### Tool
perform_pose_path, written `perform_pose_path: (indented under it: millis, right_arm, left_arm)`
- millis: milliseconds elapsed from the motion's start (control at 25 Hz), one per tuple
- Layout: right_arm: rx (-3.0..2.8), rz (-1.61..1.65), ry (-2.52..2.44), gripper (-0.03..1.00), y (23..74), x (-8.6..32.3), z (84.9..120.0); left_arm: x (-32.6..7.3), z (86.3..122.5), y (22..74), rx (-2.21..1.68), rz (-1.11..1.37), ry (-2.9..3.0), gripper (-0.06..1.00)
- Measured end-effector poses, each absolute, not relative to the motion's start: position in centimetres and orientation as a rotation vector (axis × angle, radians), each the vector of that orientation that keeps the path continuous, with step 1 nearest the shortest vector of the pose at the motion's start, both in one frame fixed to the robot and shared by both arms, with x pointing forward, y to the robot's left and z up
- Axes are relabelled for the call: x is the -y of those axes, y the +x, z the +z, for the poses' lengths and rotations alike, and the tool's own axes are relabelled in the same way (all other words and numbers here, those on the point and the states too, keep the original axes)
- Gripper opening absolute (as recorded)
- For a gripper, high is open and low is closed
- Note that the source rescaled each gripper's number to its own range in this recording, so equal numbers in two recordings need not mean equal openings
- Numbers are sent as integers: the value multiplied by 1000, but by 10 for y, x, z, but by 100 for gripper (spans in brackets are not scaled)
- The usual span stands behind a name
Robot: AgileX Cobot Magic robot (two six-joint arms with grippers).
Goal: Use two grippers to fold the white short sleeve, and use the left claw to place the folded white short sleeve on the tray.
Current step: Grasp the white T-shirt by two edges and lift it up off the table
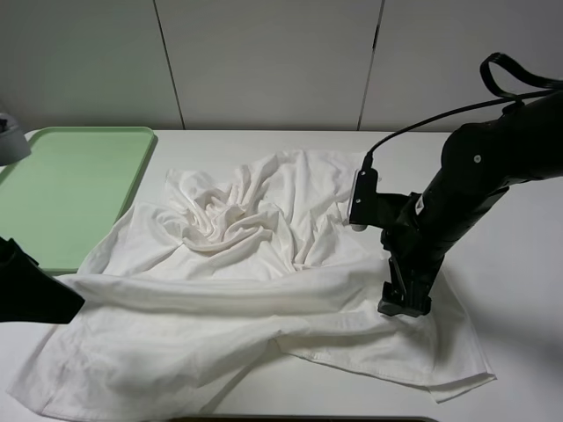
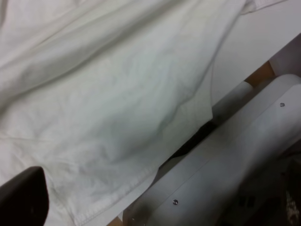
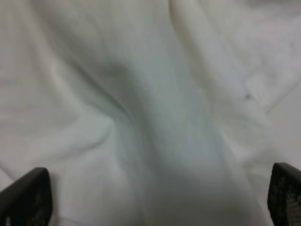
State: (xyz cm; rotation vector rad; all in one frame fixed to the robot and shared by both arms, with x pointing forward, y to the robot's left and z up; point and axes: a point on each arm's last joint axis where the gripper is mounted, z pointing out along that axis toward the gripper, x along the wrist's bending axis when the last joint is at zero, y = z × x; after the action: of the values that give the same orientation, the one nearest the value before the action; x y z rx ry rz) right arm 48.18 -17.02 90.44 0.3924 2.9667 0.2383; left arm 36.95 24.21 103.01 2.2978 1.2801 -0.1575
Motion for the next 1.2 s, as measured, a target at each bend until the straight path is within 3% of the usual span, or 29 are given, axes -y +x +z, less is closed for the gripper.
perform_pose_path:
  millis: [480,560,600,720,800,880,1200]
  right_arm:
    - [-3044,140,391,98,480,173,886]
    - [-3048,117,405,83,479,174,885]
    - [-3051,88,416,61,479,176,885]
    - [-3041,54,431,28,479,178,885]
    - [-3038,47,440,22,479,178,885]
    - [-3029,38,474,5,480,179,885]
    - [-3024,16,491,0,480,180,885]
  left_arm:
    - [-242,1030,370,-1260,-151,2308,99]
    - [-242,1030,370,-1250,-138,2310,99]
    - [-242,1030,371,-1245,-132,2311,99]
    - [-242,1030,372,-1225,-106,2314,99]
    - [-242,1031,374,-1221,-78,2307,99]
    - [-243,1031,375,-1220,-67,2304,99]
    - [-243,1026,388,-1163,24,2320,94]
